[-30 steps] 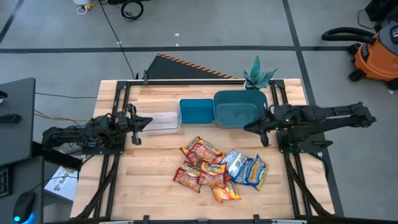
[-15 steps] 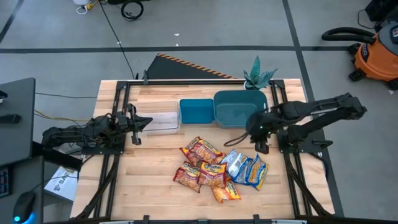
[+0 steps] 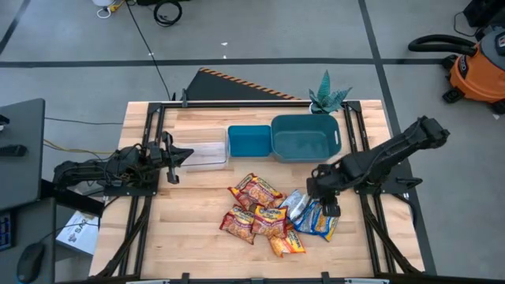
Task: Sort Maruchan noodles
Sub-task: Put the blue bag into the right blue bin
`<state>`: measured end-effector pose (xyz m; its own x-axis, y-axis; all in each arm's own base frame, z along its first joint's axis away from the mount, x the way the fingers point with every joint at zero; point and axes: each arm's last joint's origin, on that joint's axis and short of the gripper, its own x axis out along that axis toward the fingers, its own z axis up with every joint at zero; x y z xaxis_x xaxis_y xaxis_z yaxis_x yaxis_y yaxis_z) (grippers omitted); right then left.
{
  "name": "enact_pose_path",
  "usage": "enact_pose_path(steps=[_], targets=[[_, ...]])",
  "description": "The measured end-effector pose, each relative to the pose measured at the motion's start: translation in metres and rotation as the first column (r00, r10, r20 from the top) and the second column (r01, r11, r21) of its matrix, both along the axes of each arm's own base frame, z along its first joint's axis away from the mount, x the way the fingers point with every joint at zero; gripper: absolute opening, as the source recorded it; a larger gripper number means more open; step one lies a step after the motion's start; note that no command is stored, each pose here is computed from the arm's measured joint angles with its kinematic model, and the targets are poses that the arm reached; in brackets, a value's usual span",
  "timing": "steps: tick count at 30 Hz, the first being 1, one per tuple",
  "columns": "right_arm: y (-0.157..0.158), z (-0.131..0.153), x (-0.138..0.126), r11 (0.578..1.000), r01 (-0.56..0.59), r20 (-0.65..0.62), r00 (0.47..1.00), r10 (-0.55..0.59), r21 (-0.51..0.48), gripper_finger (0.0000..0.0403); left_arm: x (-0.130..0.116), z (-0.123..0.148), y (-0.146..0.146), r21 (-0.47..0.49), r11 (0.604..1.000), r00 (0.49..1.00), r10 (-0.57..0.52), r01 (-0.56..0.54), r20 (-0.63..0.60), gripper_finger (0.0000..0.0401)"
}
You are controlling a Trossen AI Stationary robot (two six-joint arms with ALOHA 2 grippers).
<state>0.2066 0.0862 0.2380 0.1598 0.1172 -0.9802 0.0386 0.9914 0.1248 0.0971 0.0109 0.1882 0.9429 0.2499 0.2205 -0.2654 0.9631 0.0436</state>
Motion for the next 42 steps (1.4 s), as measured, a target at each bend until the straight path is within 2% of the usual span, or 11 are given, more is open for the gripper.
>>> enact_pose_path(steps=[8, 14, 18, 24, 31, 35, 37, 42], targets=[[0.015, -0.028, 0.009, 0.997, -0.082, -0.159, 0.984, 0.079, -0.014, 0.0161, 0.000, 0.000, 0.000, 0.000, 1.000, 1.000, 0.000, 0.000, 0.000, 0.0018], [0.014, -0.039, 0.005, 0.991, -0.126, -0.294, 0.950, 0.107, -0.049, 0.0131, 0.000, 0.000, 0.000, 0.000, 1.000, 1.000, 0.000, 0.000, 0.000, 0.0018], [0.013, -0.038, 0.002, 0.990, -0.130, -0.312, 0.944, 0.107, -0.055, 0.0091, 0.000, 0.000, 0.000, 0.000, 1.000, 1.000, 0.000, 0.000, -0.001, 0.0018], [0.010, -0.033, 0.000, 0.989, -0.143, -0.306, 0.943, 0.128, -0.026, 0.0010, 0.000, 0.000, 0.000, 0.000, 1.000, 1.000, 0.000, 0.000, 0.000, 0.0018], [0.002, -0.011, -0.004, 0.997, -0.072, -0.325, 0.944, 0.055, -0.041, 0.0007, 0.000, 0.000, 0.000, 0.000, 1.000, 1.000, 0.000, 0.000, 0.000, 0.0018], [-0.004, 0.014, -0.007, 0.984, -0.041, -0.262, 0.965, -0.006, -0.173, 0.0008, 0.000, 0.000, 0.000, 0.000, 1.000, 1.000, 0.000, 0.000, 0.000, 0.0018], [-0.009, 0.027, -0.007, 0.968, -0.009, -0.200, 0.979, -0.042, -0.249, 0.0008, 0.000, 0.000, 0.000, 0.000, 1.000, 1.000, 0.000, 0.000, 0.000, 0.0018], [-0.020, 0.060, -0.008, 0.927, 0.105, -0.006, 0.993, -0.115, -0.361, 0.0006, 0.000, 0.000, 0.000, 0.000, 1.000, 1.000, 0.000, 0.000, 0.000, 0.0018]])
